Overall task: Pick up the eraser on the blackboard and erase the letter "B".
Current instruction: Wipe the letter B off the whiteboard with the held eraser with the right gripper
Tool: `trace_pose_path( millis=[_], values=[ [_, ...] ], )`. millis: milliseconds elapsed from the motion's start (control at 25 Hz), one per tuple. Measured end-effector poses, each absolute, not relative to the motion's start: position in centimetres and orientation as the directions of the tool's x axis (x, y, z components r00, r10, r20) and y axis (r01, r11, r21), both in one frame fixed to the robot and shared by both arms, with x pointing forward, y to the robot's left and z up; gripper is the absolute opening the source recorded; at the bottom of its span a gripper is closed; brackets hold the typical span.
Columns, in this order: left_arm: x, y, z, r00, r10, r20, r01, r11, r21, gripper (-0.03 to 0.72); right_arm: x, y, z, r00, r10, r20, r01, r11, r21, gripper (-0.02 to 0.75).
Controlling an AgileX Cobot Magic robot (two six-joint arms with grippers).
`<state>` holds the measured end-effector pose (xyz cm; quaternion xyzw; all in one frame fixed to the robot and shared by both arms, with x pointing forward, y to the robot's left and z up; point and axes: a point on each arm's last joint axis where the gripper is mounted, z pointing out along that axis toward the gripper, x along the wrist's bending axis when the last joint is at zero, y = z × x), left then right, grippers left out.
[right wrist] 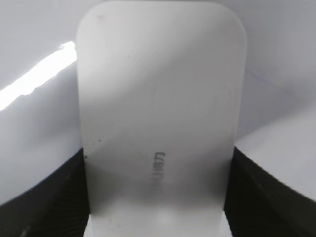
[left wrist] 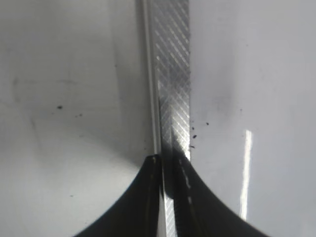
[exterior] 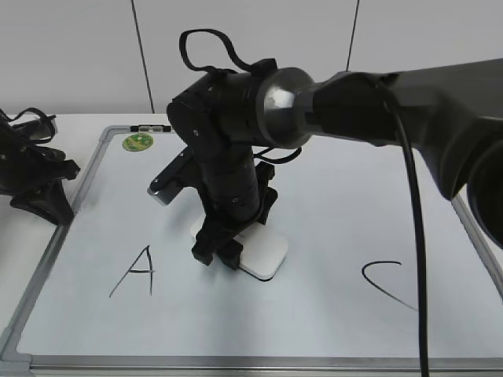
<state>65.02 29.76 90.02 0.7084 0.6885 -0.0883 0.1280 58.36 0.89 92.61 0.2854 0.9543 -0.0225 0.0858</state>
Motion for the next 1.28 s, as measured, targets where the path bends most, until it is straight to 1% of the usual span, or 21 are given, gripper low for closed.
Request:
trace_pose_path(
  millis=[280, 680, 840, 1040, 1280],
  values=[
    [65.0, 29.8, 90.0, 0.036, 0.953, -0.301, 0.998, -0.019, 0.06, 0.035, 58.1, 1.1, 92.6, -0.836, 0.524, -0.162, 0.531, 0.847, -0.004, 0.539],
    [65.0, 29.8, 90.0, 0.036, 0.953, -0.301, 0.998, -0.019, 0.06, 0.035, 56.5, 2.5, 92.5, -0.866, 0.481, -0.136, 0.488, 0.873, -0.018, 0.539],
    [65.0, 29.8, 90.0, 0.036, 0.953, -0.301, 0.998, -0.019, 0.06, 0.035, 56.5, 2.6, 92.5, -0.869, 0.473, -0.147, 0.481, 0.877, -0.021, 0.539],
    [65.0, 29.8, 90.0, 0.036, 0.953, -0.301, 0.998, -0.019, 0.06, 0.035, 57.3, 1.7, 92.5, -0.854, 0.501, -0.136, 0.508, 0.861, -0.02, 0.539],
    [65.0, 29.8, 90.0, 0.036, 0.953, -0.301, 0.998, -0.019, 0.06, 0.035, 59.3, -0.7, 92.6, -0.806, 0.567, -0.168, 0.579, 0.815, -0.029, 0.539]
  ],
)
